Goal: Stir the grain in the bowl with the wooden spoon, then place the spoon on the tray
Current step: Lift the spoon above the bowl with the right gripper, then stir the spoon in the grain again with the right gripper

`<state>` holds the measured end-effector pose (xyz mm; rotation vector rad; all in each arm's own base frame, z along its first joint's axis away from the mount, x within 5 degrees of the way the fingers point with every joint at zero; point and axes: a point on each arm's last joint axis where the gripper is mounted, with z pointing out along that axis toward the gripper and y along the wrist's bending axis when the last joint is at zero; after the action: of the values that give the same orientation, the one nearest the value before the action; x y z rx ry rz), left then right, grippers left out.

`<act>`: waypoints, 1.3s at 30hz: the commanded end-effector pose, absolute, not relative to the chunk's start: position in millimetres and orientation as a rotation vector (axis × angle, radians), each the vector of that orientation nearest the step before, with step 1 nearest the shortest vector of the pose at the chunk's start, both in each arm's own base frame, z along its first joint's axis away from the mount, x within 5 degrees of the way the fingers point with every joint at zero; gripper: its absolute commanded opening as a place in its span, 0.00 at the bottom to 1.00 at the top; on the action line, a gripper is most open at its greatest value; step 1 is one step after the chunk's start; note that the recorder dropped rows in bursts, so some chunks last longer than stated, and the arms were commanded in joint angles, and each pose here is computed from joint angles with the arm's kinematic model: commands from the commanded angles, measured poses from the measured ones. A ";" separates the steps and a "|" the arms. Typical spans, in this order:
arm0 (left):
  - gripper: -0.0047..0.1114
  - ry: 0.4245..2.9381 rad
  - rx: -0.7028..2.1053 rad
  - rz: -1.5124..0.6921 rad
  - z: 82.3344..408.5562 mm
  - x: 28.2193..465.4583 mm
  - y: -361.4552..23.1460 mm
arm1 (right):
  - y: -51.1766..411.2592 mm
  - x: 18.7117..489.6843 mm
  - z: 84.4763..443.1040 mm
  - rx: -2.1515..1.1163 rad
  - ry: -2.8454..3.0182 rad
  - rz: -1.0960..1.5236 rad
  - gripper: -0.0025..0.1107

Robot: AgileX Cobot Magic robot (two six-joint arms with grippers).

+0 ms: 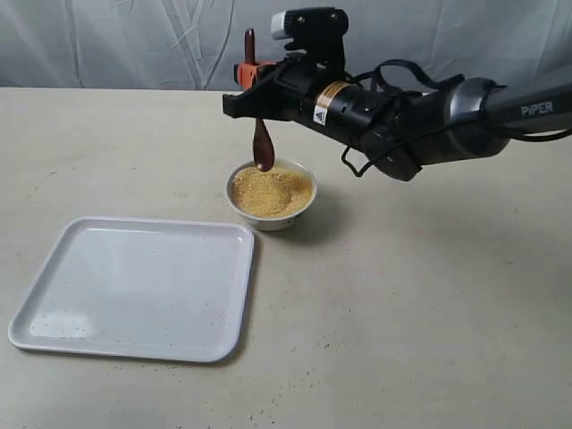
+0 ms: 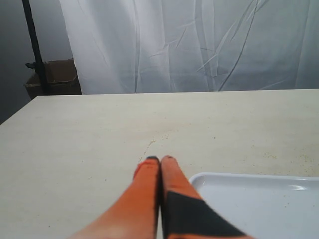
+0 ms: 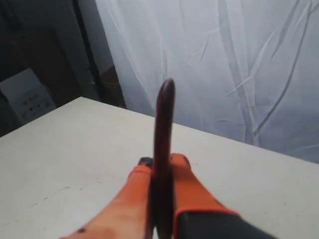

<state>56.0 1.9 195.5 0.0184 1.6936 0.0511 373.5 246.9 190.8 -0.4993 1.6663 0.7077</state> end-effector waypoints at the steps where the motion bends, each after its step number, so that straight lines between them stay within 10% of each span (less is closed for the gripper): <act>1: 0.04 1.691 0.013 0.046 194.4 55.8 1.8 | 229.6 384.4 191.2 -0.451 1.691 0.661 0.01; 13: 0.04 1.691 0.013 0.046 194.4 55.8 1.8 | 236.3 386.7 133.7 -0.487 1.791 0.679 0.01; 30: 0.04 1.689 0.013 0.046 194.6 55.8 1.8 | 244.9 372.8 186.5 -0.625 1.628 0.764 0.01; 39: 0.04 1.689 0.013 0.046 194.6 55.8 1.8 | 254.7 372.8 136.9 -0.625 1.767 0.695 0.01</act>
<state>56.0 1.9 195.5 0.0184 1.6936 0.0511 367.6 260.5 143.8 -0.6497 1.7266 0.7549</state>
